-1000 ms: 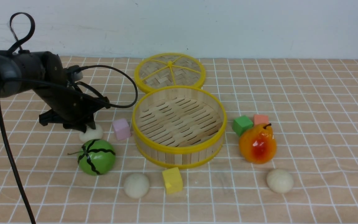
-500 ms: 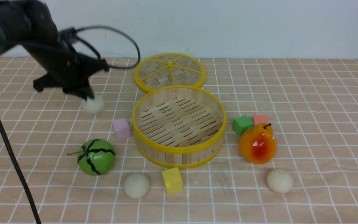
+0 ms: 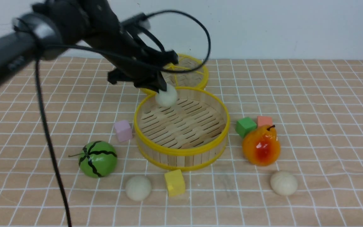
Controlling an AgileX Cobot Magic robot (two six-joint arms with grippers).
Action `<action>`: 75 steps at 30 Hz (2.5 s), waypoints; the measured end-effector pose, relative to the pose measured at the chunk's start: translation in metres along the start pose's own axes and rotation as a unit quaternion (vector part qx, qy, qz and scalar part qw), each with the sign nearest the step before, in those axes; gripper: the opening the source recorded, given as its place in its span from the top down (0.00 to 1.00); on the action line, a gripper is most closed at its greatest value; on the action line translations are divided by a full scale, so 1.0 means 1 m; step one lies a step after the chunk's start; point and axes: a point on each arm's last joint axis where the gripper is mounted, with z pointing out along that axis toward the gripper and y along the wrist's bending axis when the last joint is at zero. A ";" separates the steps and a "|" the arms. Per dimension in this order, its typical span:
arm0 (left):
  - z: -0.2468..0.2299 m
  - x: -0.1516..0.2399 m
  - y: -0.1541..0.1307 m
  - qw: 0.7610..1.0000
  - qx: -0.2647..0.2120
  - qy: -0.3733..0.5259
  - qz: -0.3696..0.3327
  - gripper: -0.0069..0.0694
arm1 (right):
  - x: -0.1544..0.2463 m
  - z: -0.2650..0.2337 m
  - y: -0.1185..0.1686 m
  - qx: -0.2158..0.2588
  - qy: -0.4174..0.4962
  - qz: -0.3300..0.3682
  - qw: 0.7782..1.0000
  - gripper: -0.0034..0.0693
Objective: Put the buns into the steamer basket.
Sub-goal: Use the left arm to put the steamed stuffed bun into the steamer, then use the left arm to grab a steamed stuffed bun
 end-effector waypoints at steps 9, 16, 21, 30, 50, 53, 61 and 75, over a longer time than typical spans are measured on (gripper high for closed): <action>0.041 0.011 0.018 0.999 -0.023 0.037 -0.017 0.83 | 0.000 0.000 0.000 0.000 0.000 0.000 1.000 0.62; 0.018 0.008 0.012 0.999 -0.034 0.038 -0.006 0.54 | 0.000 0.000 0.000 0.000 0.000 0.000 1.000 0.62; -0.047 0.006 -0.004 0.997 -0.060 0.031 0.035 0.28 | 0.000 0.000 0.000 0.000 0.000 0.000 1.000 0.62; -0.183 0.045 -0.026 0.995 -0.069 -0.019 0.072 0.19 | 0.000 0.000 0.000 0.000 0.000 0.000 1.000 0.62; -0.103 0.135 0.017 0.988 -0.022 0.146 0.035 0.19 | 0.000 0.000 0.000 0.000 0.000 0.000 1.000 0.62; -0.093 0.131 0.022 0.989 -0.037 0.135 0.043 0.19 | 0.000 0.000 0.000 0.000 0.000 0.000 1.000 0.62; -0.053 0.147 0.003 0.976 -0.062 0.181 0.099 0.19 | 0.000 0.000 0.000 0.000 0.000 -0.001 1.000 0.62; -0.002 0.140 0.012 0.967 -0.155 0.157 0.127 0.28 | 0.000 0.000 0.000 0.000 0.000 -0.001 1.000 0.62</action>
